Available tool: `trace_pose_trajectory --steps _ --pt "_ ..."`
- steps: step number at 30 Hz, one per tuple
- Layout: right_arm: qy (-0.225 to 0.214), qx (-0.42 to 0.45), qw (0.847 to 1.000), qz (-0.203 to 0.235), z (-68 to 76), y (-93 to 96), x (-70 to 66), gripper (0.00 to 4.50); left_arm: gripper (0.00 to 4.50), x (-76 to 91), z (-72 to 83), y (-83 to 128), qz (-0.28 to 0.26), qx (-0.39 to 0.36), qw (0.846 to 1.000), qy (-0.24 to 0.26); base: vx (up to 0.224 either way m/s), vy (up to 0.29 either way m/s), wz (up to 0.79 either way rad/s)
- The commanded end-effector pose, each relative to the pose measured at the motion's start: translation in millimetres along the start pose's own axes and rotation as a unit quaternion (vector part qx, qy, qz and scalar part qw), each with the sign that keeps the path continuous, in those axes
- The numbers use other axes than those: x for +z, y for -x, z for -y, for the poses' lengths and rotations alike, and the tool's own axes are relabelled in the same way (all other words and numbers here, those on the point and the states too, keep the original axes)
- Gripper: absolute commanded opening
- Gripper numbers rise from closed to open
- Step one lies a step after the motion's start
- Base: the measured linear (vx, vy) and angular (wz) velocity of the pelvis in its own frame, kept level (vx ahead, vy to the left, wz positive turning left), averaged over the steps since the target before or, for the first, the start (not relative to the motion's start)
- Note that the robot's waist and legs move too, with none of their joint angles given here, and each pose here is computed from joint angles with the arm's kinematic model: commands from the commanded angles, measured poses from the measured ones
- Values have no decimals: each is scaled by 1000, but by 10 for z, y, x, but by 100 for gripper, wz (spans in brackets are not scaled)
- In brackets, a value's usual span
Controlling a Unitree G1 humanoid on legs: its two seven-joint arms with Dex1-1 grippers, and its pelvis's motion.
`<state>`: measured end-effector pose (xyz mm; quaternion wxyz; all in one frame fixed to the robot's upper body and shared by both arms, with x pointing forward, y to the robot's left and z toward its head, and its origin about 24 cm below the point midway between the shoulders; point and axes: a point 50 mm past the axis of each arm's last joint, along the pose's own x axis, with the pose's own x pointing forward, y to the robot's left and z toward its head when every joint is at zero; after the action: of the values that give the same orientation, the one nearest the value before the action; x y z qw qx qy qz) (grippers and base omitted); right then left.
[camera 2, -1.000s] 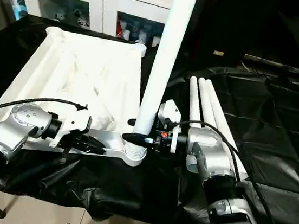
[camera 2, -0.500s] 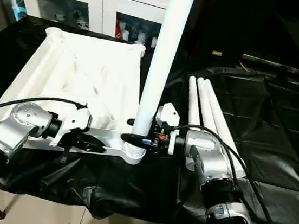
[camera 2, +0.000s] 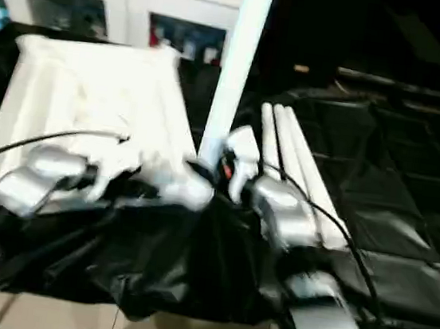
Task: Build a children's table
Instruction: Insert table leg to table base
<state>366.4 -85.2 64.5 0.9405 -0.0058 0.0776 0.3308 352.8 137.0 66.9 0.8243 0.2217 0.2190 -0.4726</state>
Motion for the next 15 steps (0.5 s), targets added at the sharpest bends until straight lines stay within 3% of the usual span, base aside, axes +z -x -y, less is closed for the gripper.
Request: trace_pose_trajectory --steps 1,2,7,15 --pt "-34 -50 987 -150 34 218 -682 188 0 294 -196 118 41 66 997 -16 0 0 0" --pt "-39 -81 984 -157 -6 152 -681 188 0 377 -175 -6 40 97 994 8 0 0 0" --pt "-50 -105 979 -167 -122 48 -678 188 0 507 -34 -231 43 108 993 23 0 0 0" --pt "-57 -106 979 -167 -184 -10 -658 188 0 515 10 -270 40 102 994 26 0 0 0"
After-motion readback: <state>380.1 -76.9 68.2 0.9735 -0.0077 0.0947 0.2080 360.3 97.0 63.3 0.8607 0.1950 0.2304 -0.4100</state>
